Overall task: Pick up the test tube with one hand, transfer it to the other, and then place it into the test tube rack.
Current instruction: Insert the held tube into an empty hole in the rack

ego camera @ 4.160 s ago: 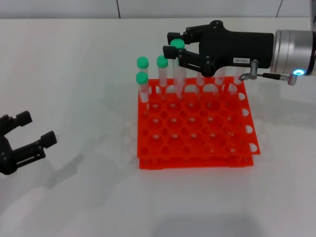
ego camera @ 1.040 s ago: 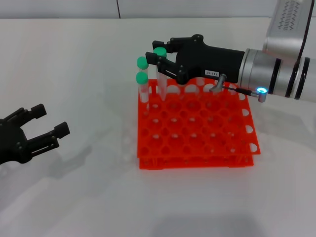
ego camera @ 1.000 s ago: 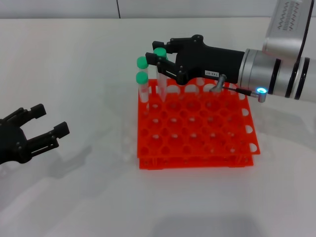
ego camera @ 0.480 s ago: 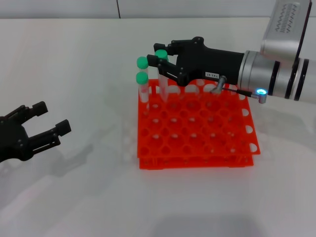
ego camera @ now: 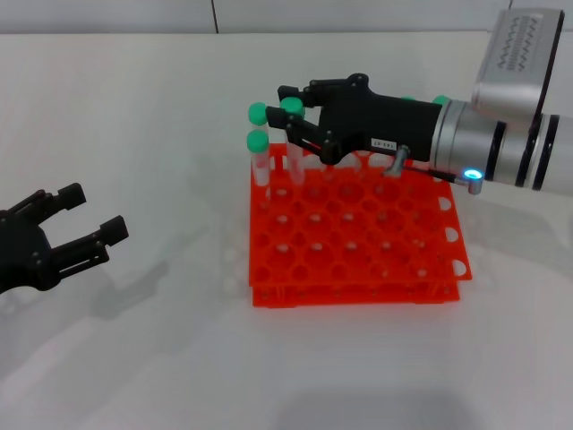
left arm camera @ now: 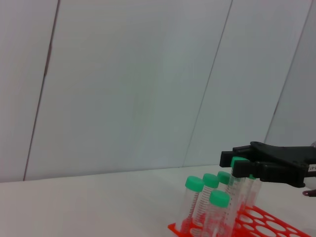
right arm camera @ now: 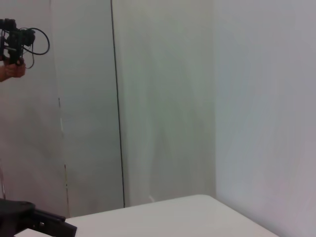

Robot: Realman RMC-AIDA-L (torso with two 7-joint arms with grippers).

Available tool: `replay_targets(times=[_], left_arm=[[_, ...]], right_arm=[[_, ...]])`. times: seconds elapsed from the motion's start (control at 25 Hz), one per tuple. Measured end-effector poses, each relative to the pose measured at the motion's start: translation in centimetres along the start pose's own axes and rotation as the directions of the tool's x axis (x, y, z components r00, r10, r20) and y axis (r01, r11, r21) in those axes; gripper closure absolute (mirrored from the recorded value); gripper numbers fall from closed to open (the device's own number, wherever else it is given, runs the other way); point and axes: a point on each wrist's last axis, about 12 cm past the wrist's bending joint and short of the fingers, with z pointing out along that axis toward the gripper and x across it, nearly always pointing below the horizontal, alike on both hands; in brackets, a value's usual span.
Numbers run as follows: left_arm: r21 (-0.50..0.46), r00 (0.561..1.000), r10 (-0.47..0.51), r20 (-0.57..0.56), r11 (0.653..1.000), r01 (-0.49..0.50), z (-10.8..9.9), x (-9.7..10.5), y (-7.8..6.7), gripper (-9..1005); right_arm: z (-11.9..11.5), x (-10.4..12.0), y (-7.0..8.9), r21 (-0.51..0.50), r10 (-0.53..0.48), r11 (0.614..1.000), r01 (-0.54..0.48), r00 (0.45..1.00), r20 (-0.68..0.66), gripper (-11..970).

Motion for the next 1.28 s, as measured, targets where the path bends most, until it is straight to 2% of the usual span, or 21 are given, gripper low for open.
replay_targets(times=[0.24, 1.28], left_arm=[[0.0, 1.0, -0.001, 0.0, 1.0, 0.001, 0.02, 0.01, 0.0, 103], [0.001, 1.0, -0.003, -0.011, 1.0, 0.003, 0.04, 0.19, -0.01, 103]], right_arm=[[0.08, 0.51, 0.57, 0.008, -0.012, 1.0, 0.012, 1.0, 0.009, 694], [0.24, 1.05, 0.74, 0.011, -0.006, 1.0, 0.006, 1.0, -0.029, 695]])
